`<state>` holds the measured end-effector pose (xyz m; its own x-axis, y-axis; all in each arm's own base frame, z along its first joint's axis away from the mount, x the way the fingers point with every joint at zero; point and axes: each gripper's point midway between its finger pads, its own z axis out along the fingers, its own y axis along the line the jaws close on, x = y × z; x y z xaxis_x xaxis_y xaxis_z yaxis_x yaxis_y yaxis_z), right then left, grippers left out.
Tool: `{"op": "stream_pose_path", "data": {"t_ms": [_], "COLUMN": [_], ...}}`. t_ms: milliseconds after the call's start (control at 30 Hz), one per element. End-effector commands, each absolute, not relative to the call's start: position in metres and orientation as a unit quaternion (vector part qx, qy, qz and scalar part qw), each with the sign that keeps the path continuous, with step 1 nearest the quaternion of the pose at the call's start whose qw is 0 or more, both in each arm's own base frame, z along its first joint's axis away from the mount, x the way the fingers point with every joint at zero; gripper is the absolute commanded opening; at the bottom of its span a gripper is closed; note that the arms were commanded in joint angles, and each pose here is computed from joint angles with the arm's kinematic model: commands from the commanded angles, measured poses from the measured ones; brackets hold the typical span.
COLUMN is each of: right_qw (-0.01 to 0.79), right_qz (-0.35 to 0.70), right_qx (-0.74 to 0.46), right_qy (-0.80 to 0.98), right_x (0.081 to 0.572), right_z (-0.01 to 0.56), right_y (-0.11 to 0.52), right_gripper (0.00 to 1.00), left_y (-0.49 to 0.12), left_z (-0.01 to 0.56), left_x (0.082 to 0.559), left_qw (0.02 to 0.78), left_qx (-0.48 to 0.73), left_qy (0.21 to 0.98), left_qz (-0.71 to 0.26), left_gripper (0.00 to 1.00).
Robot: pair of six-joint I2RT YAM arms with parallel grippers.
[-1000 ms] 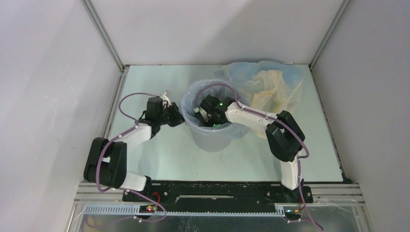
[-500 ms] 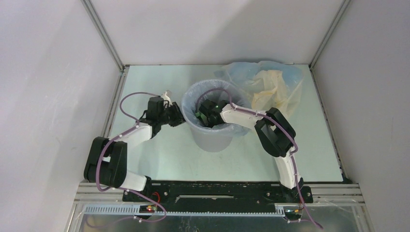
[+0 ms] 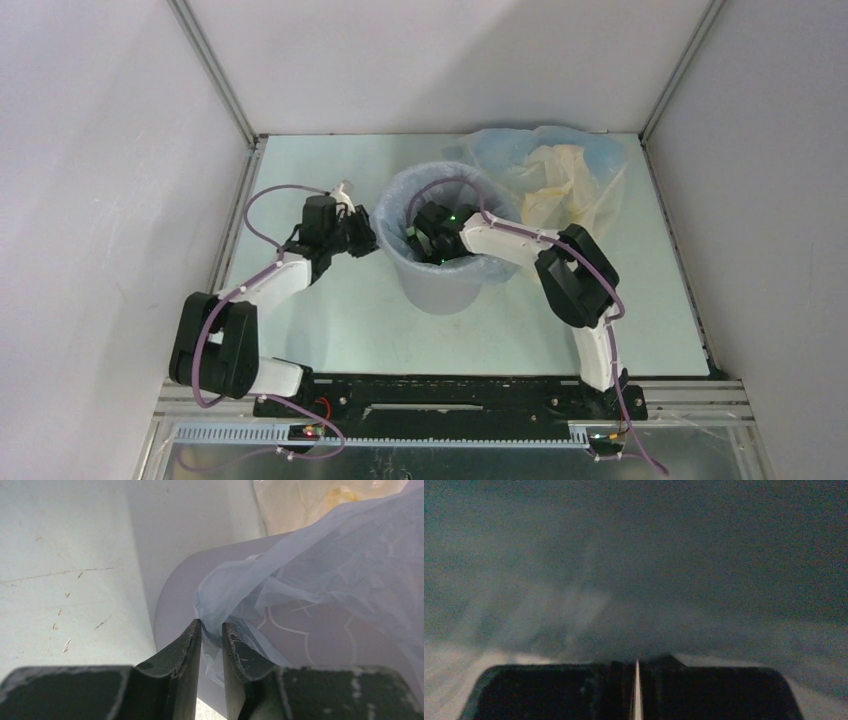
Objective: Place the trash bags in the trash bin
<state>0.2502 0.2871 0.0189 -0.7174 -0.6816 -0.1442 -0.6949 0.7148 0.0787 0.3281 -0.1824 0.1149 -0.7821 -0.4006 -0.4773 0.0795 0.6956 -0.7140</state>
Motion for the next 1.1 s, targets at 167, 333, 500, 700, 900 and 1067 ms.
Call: {"op": "stream_pose_path", "data": {"t_ms": [167, 333, 500, 700, 900, 1067], "right_qw": [0.177, 0.197, 0.252, 0.297, 0.351, 0.404], "right_qz": [0.105, 0.117, 0.136, 0.137, 0.144, 0.15], "right_qx": [-0.358, -0.363, -0.362, -0.356, -0.335, -0.295], "right_qy": [0.911, 0.903, 0.887, 0.875, 0.862, 0.853], "right_x": [0.266, 0.262, 0.265, 0.27, 0.267, 0.259], "right_z": [0.11, 0.142, 0.197, 0.241, 0.287, 0.317], "right_y": [0.3, 0.305, 0.311, 0.31, 0.296, 0.273], "right_gripper": [0.0, 0.0, 0.0, 0.0, 0.0, 0.12], "left_y": [-0.19, -0.188, -0.185, -0.183, -0.177, -0.176], "left_z": [0.148, 0.142, 0.137, 0.13, 0.116, 0.109], "left_x": [0.331, 0.33, 0.328, 0.328, 0.329, 0.33], "left_qw": [0.344, 0.341, 0.34, 0.337, 0.333, 0.329], "left_qx": [-0.065, -0.066, -0.069, -0.072, -0.073, -0.074], "left_qy": [0.849, 0.852, 0.856, 0.861, 0.872, 0.876], "left_qz": [-0.397, -0.391, -0.384, -0.373, -0.352, -0.346], "left_gripper": [0.27, 0.27, 0.28, 0.28, 0.27, 0.28]}}
